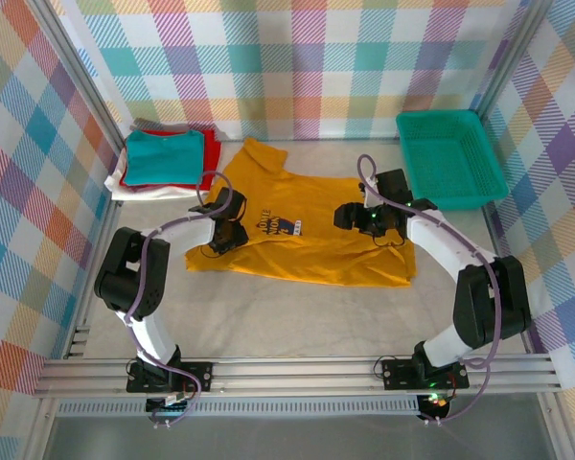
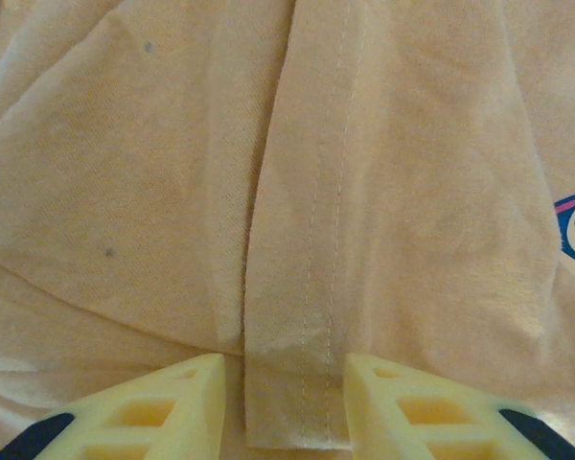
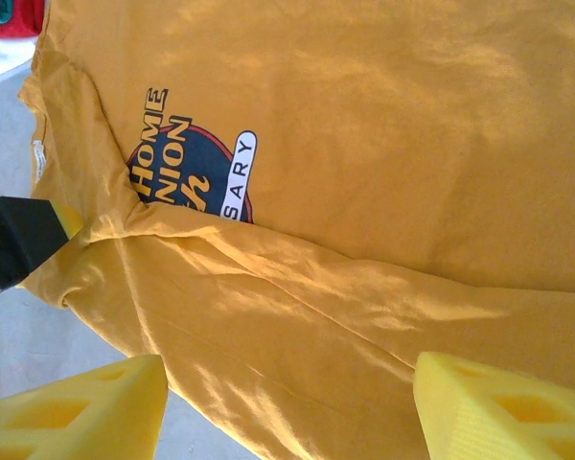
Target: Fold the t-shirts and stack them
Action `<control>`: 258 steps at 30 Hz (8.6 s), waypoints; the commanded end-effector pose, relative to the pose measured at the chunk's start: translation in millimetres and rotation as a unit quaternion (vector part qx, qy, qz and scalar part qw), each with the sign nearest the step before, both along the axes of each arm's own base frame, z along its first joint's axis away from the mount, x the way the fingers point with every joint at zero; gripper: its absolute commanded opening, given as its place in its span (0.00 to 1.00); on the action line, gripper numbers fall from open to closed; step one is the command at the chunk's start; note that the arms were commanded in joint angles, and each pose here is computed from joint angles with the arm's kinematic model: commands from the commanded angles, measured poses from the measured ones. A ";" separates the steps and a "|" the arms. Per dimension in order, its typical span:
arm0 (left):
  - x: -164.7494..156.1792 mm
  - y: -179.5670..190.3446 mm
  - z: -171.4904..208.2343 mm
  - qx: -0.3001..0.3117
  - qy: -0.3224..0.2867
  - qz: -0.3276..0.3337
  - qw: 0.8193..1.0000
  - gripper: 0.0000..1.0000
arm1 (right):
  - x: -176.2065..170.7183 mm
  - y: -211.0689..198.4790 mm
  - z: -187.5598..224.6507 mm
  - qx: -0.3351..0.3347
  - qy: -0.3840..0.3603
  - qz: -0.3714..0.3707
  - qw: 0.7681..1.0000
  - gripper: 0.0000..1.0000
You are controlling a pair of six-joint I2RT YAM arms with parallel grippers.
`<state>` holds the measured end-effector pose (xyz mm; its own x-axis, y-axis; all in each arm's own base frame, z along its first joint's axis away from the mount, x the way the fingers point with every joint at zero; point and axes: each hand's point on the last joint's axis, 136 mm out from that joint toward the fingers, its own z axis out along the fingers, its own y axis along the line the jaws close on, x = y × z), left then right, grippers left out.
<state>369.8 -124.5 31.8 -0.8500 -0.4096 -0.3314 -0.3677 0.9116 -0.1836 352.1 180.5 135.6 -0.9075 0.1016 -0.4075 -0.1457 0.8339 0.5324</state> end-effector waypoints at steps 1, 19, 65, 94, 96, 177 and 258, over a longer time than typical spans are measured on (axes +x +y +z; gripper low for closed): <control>-8.5 -0.5 -14.2 0.001 0.017 0.002 1.000 0.31 | 6.4 1.0 4.8 -0.001 -0.006 0.002 1.000 0.70; 3.2 -0.7 12.2 0.026 -0.005 -0.011 1.000 0.01 | 8.9 2.4 5.4 0.000 0.000 0.002 1.000 0.70; 42.6 -20.2 32.2 0.052 -0.025 -0.056 0.997 0.00 | 4.7 -0.4 7.9 -0.005 -0.002 0.001 1.000 0.71; 4.4 63.6 68.7 0.001 -0.074 0.019 0.997 0.57 | -22.1 -121.7 -34.4 -0.088 0.087 -0.192 0.974 0.69; -14.5 79.3 46.7 0.005 -0.040 0.032 0.999 0.56 | -30.7 -134.9 -43.4 -0.110 0.103 -0.205 0.967 0.68; -139.9 120.0 -22.8 -0.059 0.068 0.166 0.982 0.39 | -126.1 -191.2 -109.8 -0.002 0.238 -0.394 0.888 0.32; 294.6 0.3 62.5 -0.040 -0.182 -0.035 0.982 0.70 | 55.5 -4.3 4.4 -0.049 0.009 -0.063 0.997 0.49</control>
<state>646.9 -123.1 86.1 -0.7521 -0.3812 -0.5376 -0.2283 0.9159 -0.3301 414.1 169.1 129.8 -0.8989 0.1947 -0.3926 0.0195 0.9128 0.4079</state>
